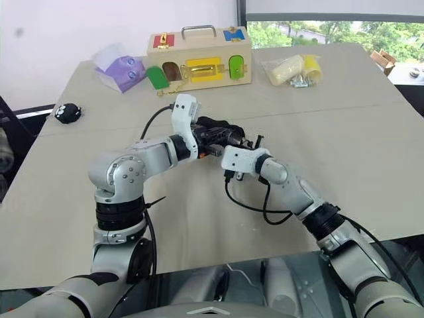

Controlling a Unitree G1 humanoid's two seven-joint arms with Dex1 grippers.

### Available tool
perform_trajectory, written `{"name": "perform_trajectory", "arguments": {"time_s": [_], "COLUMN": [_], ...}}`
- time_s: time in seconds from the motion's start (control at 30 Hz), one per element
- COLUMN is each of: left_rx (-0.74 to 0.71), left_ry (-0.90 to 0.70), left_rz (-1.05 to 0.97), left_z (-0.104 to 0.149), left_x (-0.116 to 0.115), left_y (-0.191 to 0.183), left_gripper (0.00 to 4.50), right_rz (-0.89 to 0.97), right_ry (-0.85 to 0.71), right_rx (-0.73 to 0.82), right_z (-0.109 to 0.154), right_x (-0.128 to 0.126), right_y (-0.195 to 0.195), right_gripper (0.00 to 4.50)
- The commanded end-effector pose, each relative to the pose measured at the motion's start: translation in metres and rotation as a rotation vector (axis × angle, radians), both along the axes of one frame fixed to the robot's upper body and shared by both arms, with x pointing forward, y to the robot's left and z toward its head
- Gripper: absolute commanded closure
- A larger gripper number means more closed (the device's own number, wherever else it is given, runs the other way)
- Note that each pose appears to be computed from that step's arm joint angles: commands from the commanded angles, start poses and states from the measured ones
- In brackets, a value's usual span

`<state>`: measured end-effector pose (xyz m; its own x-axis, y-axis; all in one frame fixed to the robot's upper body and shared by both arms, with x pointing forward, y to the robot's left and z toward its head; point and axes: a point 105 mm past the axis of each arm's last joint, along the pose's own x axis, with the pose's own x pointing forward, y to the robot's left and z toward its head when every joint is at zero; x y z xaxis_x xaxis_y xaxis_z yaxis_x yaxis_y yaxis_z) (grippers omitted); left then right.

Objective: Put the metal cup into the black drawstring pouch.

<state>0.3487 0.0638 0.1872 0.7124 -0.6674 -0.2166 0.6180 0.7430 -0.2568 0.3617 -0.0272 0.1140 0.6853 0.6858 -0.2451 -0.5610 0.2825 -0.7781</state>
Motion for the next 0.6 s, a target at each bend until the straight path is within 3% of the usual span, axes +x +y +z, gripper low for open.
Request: {"name": "perform_trajectory", "arguments": {"time_s": [0.03,0.2,0.4,0.6], "left_rx": [-0.019,-0.027,-0.055,-0.063], "left_ry": [-0.057,-0.024,0.007,0.009], "left_rz": [0.016,0.061,0.087,0.097], "left_z": [0.012,0.004,-0.001,-0.002], "left_x": [0.003,0.009,0.014,0.015], "left_y": [0.000,0.008,0.015,0.019], "left_gripper": [4.50,4.50,4.50,4.50], "right_rz": [0.018,-0.002,-0.009,-0.216], "right_ry": [-0.042,-0.141,-0.113,0.171], "right_rx": [0.015,0.110,0.270,0.510], "right_z": [0.013,0.037,0.055,0.032], "right_x": [-0.004,-0.015,-0.049,-0.036], "right_y": [-0.002,-0.018,-0.041,-0.055], "right_gripper": [2.78,0.98,0.98,0.98]}}
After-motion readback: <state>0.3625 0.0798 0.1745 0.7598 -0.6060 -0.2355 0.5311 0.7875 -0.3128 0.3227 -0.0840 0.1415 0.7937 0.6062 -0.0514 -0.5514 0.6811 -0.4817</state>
